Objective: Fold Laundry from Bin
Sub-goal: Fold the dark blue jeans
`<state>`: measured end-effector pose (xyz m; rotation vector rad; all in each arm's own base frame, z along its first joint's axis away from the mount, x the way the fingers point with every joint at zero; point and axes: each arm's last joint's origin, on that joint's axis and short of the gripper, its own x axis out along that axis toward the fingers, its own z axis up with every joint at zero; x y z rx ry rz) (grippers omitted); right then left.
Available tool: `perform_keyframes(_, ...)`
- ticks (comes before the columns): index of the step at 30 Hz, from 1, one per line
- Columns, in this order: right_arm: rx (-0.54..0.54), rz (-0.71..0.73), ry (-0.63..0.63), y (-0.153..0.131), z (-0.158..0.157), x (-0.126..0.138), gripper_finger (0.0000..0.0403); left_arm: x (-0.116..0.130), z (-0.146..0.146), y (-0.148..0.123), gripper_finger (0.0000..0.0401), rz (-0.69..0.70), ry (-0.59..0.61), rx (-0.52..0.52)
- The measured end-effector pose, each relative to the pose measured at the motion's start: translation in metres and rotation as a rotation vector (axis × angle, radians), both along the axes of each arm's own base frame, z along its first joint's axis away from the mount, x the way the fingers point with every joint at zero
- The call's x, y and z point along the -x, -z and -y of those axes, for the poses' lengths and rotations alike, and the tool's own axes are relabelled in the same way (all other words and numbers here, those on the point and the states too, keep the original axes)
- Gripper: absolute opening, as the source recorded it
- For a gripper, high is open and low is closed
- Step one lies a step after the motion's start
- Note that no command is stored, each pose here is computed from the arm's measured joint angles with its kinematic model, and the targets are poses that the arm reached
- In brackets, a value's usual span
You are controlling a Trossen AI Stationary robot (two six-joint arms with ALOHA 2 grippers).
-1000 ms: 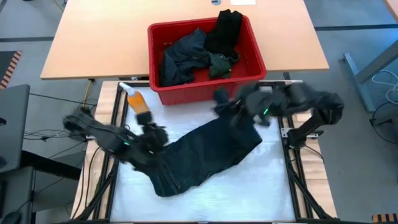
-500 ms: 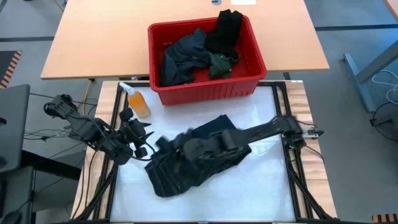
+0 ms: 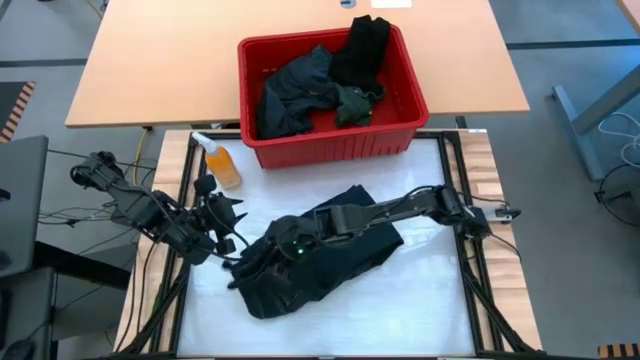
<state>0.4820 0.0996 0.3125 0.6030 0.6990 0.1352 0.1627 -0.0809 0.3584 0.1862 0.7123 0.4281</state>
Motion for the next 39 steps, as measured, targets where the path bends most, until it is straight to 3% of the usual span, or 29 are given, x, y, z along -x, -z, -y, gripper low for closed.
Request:
perform_keyframes(6, 0.109, -0.142, 0.027, -0.041, 0.024, 0.048, 0.0264, 0.001, 0.004, 0.000, 0.0135, -0.014, 0.040, 0.017)
perform_keyframes(10, 0.379, -0.344, 0.108, -0.061, 0.027, 0.103, 0.0264, -0.008, 0.016, 0.004, 0.0135, 0.013, 0.089, 0.090)
perform_keyframes(13, 0.551, -0.410, 0.244, -0.074, 0.023, 0.149, 0.0264, -0.023, 0.034, 0.026, 0.0135, 0.007, 0.178, 0.127)
perform_keyframes(16, 0.543, -0.364, 0.326, -0.070, 0.015, 0.180, 0.0264, -0.038, 0.045, 0.052, 0.0135, -0.023, 0.201, 0.114)
perform_keyframes(22, 0.463, -0.114, 0.425, -0.011, -0.005, 0.212, 0.0264, -0.063, 0.043, 0.089, 0.0135, -0.117, 0.078, 0.062)
perform_keyframes(26, 0.428, 0.065, 0.439, 0.044, -0.016, 0.208, 0.0264, -0.086, 0.040, 0.107, 0.0135, -0.210, 0.136, 0.129)
perform_keyframes(31, 0.442, 0.054, 0.548, 0.099, -0.005, 0.198, 0.0264, -0.111, 0.034, 0.114, 0.0135, -0.209, 0.270, 0.231)
perform_keyframes(35, 0.451, 0.022, 0.587, 0.129, 0.006, 0.183, 0.0264, -0.118, 0.023, 0.113, 0.0135, -0.188, 0.254, 0.236)
perform_keyframes(39, 0.522, -0.103, 0.552, 0.158, 0.014, 0.177, 0.0264, -0.123, 0.011, 0.116, 0.0135, -0.212, 0.242, 0.276)
